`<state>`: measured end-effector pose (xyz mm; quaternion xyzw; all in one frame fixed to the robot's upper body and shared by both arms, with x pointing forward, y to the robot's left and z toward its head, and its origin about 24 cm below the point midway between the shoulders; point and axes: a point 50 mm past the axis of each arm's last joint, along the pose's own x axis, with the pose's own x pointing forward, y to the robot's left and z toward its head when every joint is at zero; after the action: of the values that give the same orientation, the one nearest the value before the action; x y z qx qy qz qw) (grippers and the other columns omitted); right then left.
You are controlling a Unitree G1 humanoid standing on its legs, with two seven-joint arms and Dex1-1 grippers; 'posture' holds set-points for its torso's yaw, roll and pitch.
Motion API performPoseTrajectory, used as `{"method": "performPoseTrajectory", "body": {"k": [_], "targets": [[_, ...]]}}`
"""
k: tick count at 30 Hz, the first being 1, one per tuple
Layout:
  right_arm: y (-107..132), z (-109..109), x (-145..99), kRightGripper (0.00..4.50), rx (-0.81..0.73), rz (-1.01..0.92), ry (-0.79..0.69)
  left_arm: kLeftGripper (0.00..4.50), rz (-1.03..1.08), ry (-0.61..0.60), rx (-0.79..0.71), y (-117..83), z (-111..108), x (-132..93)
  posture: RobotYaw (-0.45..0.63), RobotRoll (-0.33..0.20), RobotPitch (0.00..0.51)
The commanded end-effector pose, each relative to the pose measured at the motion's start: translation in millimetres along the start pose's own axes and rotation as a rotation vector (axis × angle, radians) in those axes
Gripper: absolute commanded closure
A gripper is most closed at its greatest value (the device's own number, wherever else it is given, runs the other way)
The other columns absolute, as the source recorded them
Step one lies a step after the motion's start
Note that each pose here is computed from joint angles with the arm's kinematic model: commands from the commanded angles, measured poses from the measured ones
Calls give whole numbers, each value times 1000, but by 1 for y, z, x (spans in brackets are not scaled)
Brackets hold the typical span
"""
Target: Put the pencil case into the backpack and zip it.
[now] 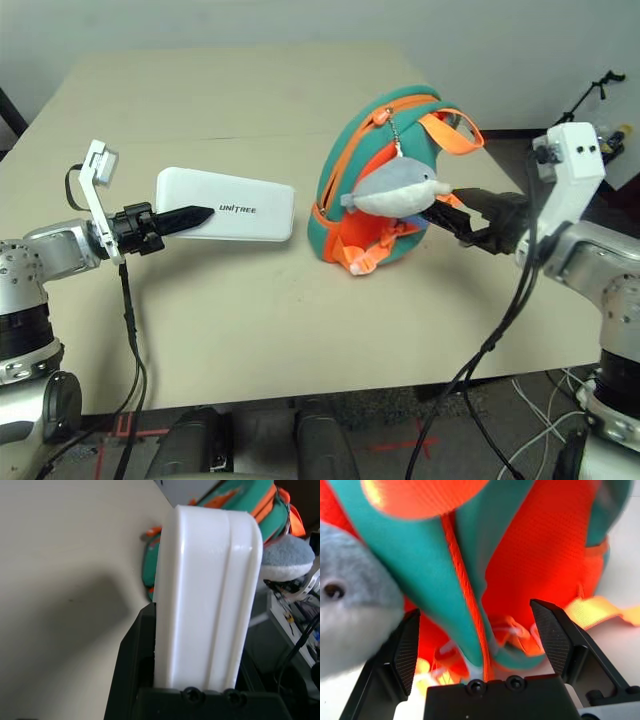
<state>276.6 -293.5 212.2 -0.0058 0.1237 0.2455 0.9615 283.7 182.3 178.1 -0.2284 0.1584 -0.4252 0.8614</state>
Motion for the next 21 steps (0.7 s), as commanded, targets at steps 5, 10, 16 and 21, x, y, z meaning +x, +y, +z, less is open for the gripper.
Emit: {"method": "performPoseTrajectory", "body": {"k": [5, 10, 16, 21], "targets": [[-9, -5, 22, 0, -7, 17, -5, 3175, 4, -8, 2, -7, -3, -4, 68, 0, 82], [-4, -1, 21, 0, 16, 46, -18, 3175, -5, -9, 3, -9, -1, -3, 62, 0, 78], [36, 19, -3, 0, 49, 196, 25, 3175, -15, -10, 13, -8, 6, 1, 17, 0, 66], [77, 34, -34, 0, 71, 372, 58, 3175, -26, 1, 21, -3, 15, 6, -61, 0, 63]]}}
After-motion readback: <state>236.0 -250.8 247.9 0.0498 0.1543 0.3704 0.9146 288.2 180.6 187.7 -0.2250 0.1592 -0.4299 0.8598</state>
